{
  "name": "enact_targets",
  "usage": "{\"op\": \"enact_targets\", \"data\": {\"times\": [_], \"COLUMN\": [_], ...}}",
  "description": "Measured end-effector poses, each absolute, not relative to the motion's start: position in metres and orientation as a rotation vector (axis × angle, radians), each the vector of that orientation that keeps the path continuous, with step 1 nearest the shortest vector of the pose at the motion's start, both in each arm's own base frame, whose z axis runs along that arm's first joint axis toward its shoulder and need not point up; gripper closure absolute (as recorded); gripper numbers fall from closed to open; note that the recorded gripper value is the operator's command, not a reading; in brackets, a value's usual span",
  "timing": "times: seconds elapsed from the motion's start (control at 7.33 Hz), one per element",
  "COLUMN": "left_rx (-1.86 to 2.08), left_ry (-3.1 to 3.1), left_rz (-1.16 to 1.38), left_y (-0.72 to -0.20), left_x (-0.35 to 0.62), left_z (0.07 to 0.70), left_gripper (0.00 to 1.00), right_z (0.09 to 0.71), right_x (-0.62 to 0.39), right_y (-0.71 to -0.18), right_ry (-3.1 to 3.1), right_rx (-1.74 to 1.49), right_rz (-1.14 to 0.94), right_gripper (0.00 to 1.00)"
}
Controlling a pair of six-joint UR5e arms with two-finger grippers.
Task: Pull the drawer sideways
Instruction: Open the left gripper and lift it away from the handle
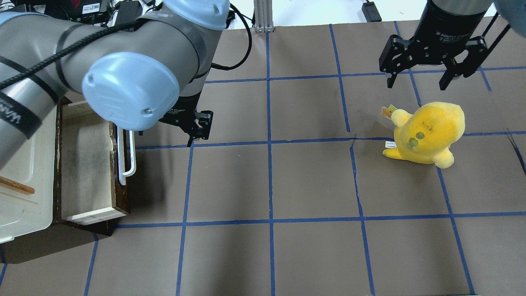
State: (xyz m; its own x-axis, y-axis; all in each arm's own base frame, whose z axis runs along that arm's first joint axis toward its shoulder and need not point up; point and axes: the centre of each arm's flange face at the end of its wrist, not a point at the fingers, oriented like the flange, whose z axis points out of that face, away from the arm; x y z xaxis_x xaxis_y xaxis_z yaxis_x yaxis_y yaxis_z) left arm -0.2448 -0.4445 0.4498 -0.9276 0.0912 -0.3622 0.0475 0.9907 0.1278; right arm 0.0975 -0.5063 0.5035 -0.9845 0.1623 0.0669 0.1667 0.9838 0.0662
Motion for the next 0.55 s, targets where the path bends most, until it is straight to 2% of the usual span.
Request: {"op": "enact_targets", "data": {"times": [0.27, 0.55], "left_rx": [0.062, 0.048], "left_ry": [2.946, 3.090], "left_rz": [0.125, 0.062], "left_y": [-0.430, -0.442], "left_x": [-0.218, -0.188], "left_z": [0.493, 0.507], "left_gripper": [0.00, 0.00], "right_z": [0.504, 0.504], "right_x": [0.098, 0.097], "right_y": [-0.506, -0.506], "right_ry": [-3.068, -3.068], "right_rx": [-0.255, -0.255], "right_rz": [-0.110, -0.110], "right_gripper": [0.00, 0.00]}}
